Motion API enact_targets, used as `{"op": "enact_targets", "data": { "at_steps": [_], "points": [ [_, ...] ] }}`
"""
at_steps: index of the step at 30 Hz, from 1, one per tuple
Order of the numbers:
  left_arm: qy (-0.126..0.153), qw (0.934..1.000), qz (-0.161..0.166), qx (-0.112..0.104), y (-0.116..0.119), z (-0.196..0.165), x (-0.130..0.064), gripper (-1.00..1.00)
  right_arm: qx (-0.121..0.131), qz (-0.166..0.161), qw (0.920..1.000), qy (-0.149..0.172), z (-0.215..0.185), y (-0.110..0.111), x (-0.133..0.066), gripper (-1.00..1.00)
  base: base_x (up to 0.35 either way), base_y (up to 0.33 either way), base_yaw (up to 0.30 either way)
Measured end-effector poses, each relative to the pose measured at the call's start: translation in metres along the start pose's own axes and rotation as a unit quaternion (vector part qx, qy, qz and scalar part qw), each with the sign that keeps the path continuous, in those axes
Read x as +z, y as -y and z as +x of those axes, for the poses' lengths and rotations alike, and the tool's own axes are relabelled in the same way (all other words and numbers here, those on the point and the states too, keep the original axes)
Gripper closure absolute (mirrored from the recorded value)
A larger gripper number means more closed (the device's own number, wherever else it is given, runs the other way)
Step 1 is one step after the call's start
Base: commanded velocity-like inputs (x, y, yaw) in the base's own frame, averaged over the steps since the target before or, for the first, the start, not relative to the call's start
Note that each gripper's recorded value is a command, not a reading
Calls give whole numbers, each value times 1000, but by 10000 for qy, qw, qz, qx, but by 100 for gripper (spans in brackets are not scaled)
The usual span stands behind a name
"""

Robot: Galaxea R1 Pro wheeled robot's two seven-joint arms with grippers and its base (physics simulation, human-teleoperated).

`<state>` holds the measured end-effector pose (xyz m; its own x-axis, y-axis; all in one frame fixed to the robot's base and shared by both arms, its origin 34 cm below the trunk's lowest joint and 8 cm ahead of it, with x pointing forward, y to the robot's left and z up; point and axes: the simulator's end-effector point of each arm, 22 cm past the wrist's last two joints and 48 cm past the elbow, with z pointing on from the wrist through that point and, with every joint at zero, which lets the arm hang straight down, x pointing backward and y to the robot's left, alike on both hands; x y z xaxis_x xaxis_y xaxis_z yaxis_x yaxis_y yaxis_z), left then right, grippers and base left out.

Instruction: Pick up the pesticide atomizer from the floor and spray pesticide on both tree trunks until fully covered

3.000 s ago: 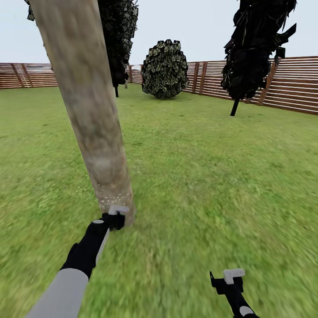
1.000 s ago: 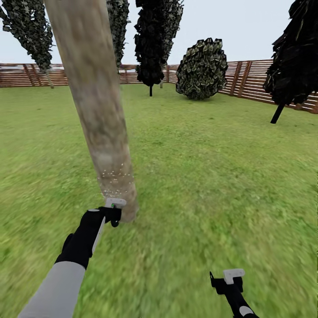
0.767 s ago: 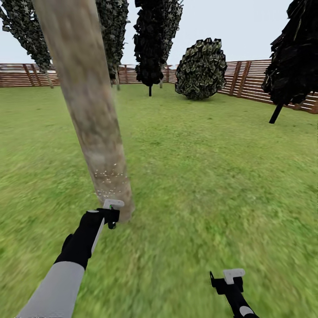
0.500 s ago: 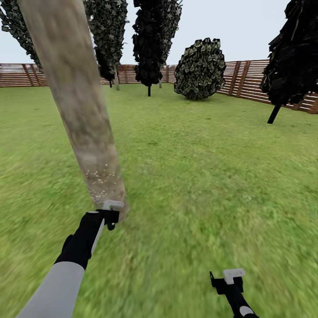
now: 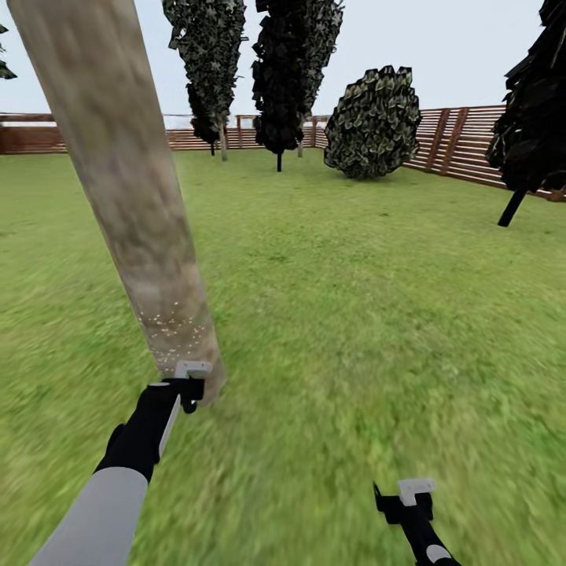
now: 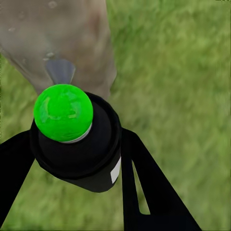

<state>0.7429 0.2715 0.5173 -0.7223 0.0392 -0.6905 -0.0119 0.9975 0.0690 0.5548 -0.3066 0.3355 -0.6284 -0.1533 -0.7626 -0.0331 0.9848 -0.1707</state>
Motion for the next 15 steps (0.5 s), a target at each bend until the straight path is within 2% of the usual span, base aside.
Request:
{"op": "enact_targets", "data": {
  "at_steps": [4,10,15],
  "points": [
    [-15,10000,14,1,2,2,1,100,1,-2,10000,-4,0,0,0,-100,152,-238,275],
    [-18,10000,12,-10,2,2,1,100,1,-3,10000,-6,1,0,0,-100,21,-266,245],
    [-7,10000,23,14,4,1,1,100,0,-2,10000,-5,1,0,0,-100,0,-269,41]
  ]
}}
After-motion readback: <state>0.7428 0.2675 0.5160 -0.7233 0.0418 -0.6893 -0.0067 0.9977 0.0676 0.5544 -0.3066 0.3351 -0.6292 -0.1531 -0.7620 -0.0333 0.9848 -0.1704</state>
